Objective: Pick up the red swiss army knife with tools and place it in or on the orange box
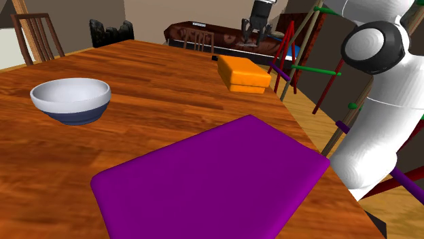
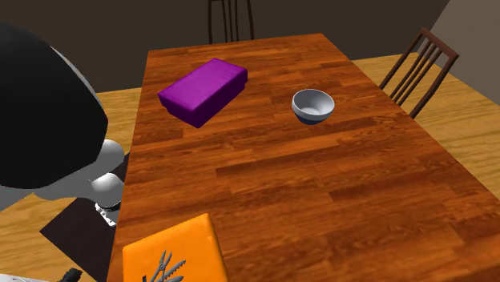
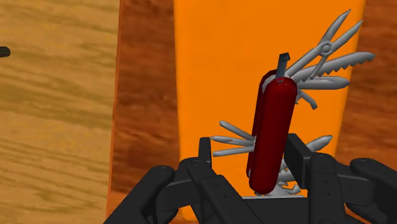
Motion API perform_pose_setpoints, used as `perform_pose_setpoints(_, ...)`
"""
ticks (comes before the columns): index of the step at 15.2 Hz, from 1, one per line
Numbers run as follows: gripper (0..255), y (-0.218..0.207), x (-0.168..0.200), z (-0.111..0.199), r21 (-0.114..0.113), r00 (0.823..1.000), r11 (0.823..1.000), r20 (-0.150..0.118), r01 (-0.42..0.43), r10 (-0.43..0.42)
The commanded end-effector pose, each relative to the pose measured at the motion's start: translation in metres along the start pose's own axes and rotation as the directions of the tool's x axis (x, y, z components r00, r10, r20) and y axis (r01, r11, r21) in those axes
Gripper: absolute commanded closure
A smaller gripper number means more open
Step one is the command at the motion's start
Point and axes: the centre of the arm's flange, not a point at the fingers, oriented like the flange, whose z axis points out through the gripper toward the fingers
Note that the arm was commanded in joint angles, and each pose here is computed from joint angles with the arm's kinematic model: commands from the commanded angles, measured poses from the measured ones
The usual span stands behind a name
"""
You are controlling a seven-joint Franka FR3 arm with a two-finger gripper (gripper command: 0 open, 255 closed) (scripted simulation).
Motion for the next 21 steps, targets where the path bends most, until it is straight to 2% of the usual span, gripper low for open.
perform_pose_setpoints(1, 255, 0.001, 0.0, 0.011, 0.0, 1.0, 1.0, -0.001, 0.001, -0.001)
perform_pose_setpoints(12, 255, 0.002, -0.002, 0.067, 0.0, 1.0, 1.0, -0.001, 0.001, -0.001)
perform_pose_setpoints(20, 255, 0.002, -0.002, 0.067, 0.0, 1.0, 1.0, -0.001, 0.001, -0.001)
perform_pose_setpoints(21, 0, 0.002, -0.002, 0.067, 0.0, 1.0, 1.0, -0.001, 0.001, -0.001)
